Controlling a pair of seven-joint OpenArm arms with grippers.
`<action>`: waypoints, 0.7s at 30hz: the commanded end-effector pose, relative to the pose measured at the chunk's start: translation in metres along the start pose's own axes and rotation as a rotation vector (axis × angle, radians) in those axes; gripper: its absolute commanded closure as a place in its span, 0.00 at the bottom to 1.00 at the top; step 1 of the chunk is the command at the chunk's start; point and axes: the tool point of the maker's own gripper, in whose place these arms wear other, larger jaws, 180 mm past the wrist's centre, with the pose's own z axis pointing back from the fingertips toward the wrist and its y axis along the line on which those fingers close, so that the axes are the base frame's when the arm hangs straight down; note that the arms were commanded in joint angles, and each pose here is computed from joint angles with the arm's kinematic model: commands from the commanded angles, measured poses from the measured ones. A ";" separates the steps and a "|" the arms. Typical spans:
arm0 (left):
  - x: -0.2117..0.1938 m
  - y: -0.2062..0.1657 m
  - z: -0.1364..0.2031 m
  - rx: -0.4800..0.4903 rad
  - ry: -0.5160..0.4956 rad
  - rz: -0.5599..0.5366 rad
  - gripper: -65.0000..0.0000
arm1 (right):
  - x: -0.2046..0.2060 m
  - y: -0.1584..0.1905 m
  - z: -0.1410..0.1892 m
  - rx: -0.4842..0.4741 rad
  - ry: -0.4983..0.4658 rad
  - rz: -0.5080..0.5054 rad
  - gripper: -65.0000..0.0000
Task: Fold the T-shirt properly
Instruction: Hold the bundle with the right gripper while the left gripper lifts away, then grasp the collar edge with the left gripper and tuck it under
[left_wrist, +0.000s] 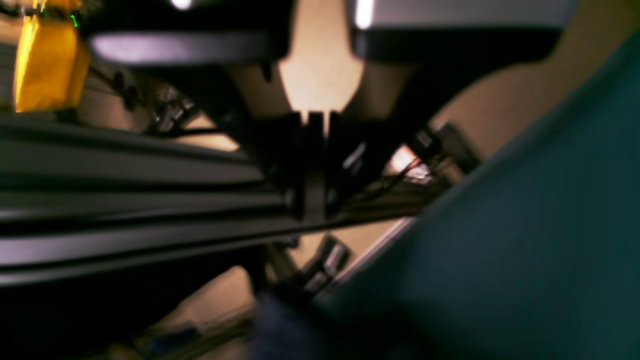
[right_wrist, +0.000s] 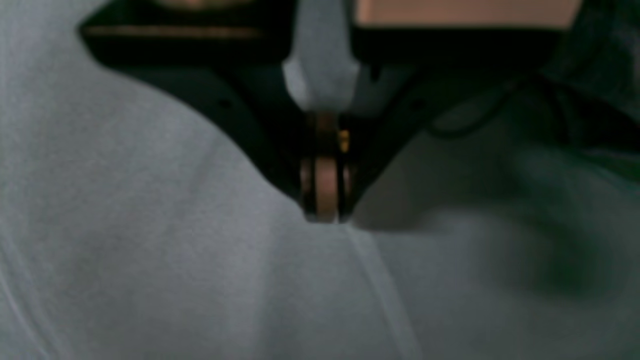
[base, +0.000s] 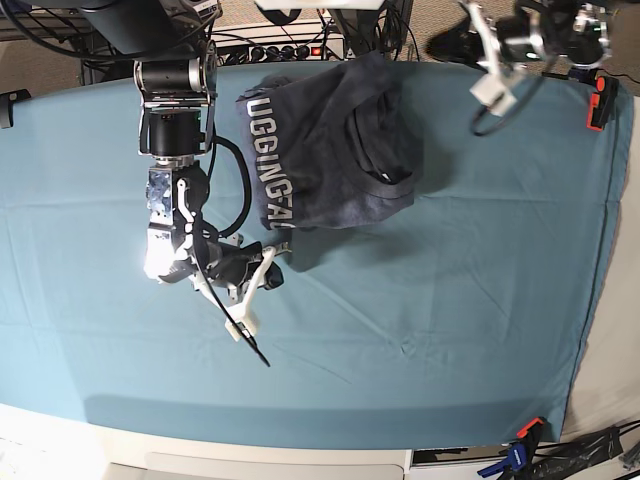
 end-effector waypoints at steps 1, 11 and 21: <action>0.010 -0.010 -0.004 -0.039 -0.022 -0.037 1.00 | 0.026 -0.002 0.008 -0.003 -0.068 0.019 1.00; 0.063 -0.032 -0.062 -0.066 -0.044 -0.272 1.00 | 0.024 -0.002 0.008 -0.003 -0.058 0.019 1.00; 0.049 -0.042 -0.079 -0.054 0.007 -0.268 1.00 | 0.030 0.007 0.008 0.044 -0.087 0.019 1.00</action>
